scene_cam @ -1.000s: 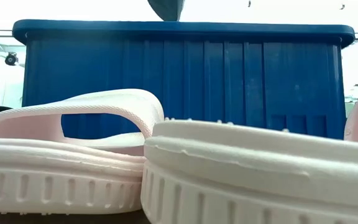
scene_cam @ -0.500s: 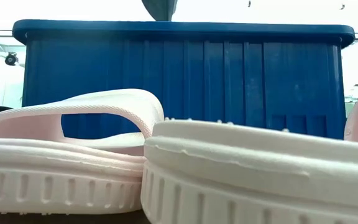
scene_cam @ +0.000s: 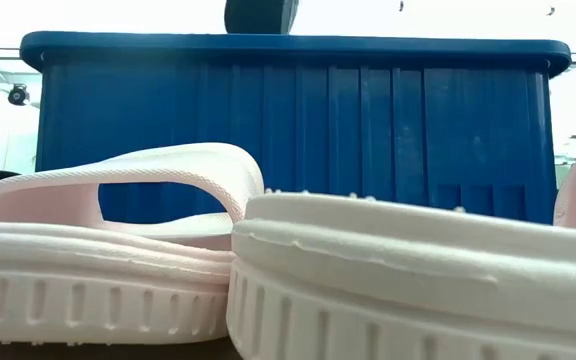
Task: Pick and place slides into bin
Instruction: Put the bottom green slide into the blue bin
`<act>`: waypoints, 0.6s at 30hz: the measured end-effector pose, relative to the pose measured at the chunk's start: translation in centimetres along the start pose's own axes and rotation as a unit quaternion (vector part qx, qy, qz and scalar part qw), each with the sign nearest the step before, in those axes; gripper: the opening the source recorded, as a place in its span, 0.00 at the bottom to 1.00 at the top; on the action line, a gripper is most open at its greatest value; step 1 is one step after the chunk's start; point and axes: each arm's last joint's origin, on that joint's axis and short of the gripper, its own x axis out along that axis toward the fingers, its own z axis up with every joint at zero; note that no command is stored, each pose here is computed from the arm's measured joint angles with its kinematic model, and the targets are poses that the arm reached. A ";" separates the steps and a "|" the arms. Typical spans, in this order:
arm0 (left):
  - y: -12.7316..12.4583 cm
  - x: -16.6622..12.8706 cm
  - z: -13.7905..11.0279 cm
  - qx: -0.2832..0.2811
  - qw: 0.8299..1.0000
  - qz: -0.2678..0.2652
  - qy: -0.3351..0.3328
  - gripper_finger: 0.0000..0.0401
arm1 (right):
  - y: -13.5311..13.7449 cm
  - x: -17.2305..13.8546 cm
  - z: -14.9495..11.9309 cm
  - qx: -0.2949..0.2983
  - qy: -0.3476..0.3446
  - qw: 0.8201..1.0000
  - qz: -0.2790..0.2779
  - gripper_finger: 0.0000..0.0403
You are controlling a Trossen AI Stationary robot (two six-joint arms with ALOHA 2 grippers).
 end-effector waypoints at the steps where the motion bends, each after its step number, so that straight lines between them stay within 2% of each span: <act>1: 0.0 0.0 -0.1 0.000 1.000 0.000 0.000 0.48 | -0.3 0.2 0.0 0.002 0.002 1.000 -0.004 0.02; 10: 0.2 0.2 -0.2 0.003 1.000 0.003 0.005 0.48 | -1.9 1.5 0.1 0.033 -0.003 0.999 -0.018 0.02; 18: 0.2 0.4 -0.2 0.001 1.000 0.004 0.007 0.48 | -1.7 3.5 -1.1 -0.023 0.020 0.999 -0.030 0.02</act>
